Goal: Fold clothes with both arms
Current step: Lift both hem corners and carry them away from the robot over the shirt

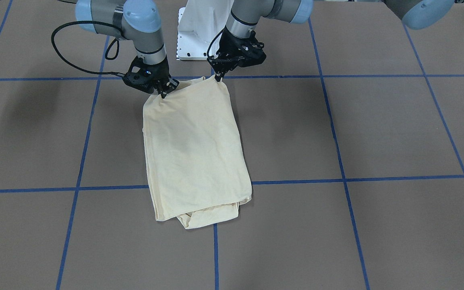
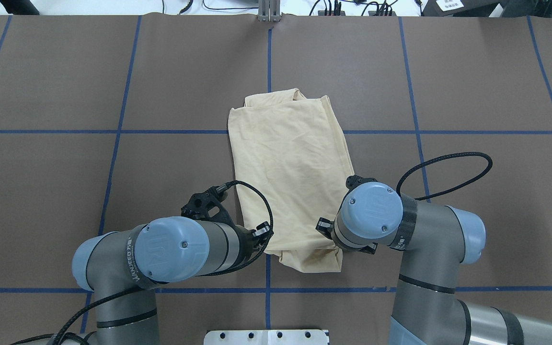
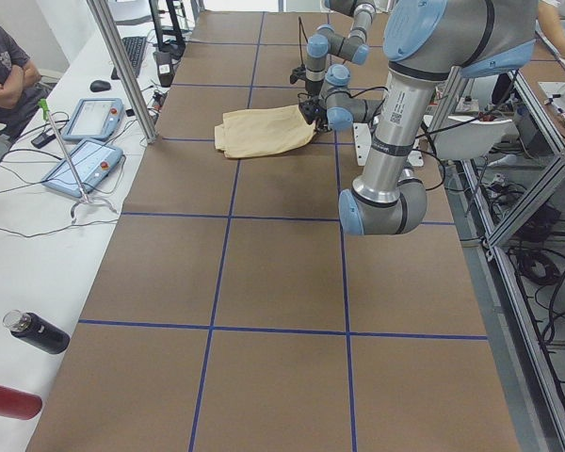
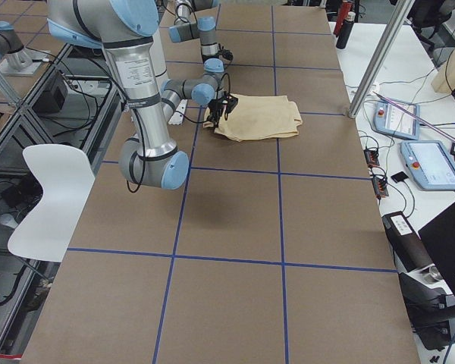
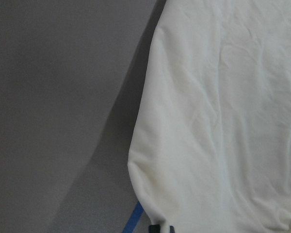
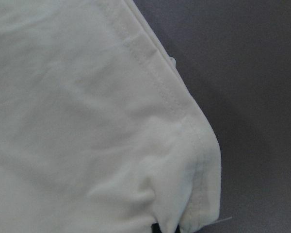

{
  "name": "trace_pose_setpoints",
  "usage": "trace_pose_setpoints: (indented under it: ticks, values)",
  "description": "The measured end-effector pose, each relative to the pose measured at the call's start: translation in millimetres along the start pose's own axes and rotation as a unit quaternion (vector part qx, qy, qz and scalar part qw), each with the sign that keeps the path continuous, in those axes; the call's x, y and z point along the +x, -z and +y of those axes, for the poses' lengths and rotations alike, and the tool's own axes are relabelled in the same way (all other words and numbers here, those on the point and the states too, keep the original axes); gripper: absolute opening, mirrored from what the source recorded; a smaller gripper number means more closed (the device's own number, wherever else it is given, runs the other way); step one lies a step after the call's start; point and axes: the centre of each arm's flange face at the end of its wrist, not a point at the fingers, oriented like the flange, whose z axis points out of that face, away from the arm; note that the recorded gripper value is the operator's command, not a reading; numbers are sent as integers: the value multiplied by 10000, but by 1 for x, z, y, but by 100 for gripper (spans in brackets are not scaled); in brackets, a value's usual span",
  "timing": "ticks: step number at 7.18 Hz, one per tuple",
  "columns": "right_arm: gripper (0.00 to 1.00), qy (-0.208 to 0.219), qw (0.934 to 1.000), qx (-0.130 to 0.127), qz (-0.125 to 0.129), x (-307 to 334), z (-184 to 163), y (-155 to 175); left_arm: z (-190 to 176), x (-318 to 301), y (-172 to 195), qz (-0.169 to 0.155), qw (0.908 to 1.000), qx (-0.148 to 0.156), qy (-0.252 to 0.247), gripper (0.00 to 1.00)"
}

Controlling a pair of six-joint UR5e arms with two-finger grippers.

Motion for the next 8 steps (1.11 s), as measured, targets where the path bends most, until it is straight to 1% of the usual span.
trace_pose_setpoints:
  ticks: [1, 4, 5, 6, 7, 8]
  values:
    - [0, 39, 9999, -138, -12, 7, 7, 5, 10, -2, 7, -127, 9997, -194, -23, 0]
    - [0, 233, 9963, -828, 52, 28, 43, 16, 63, -19, 8, -338, 9969, -679, -222, 0]
    - [0, 277, 9955, -909, 48, 29, 48, 17, 70, -22, 11, -335, 9963, -751, -266, 0]
    - [0, 273, 9958, -869, 10, 27, 42, 19, 67, -26, 20, -295, 9962, -762, -295, 0]
    - [0, 237, 9969, -751, -89, 22, 25, 26, 52, -28, 30, -259, 9969, -696, -268, 0]
    - [0, 245, 9976, -599, -259, 11, 1, 40, 26, -23, 39, -221, 9981, -548, -166, 0]
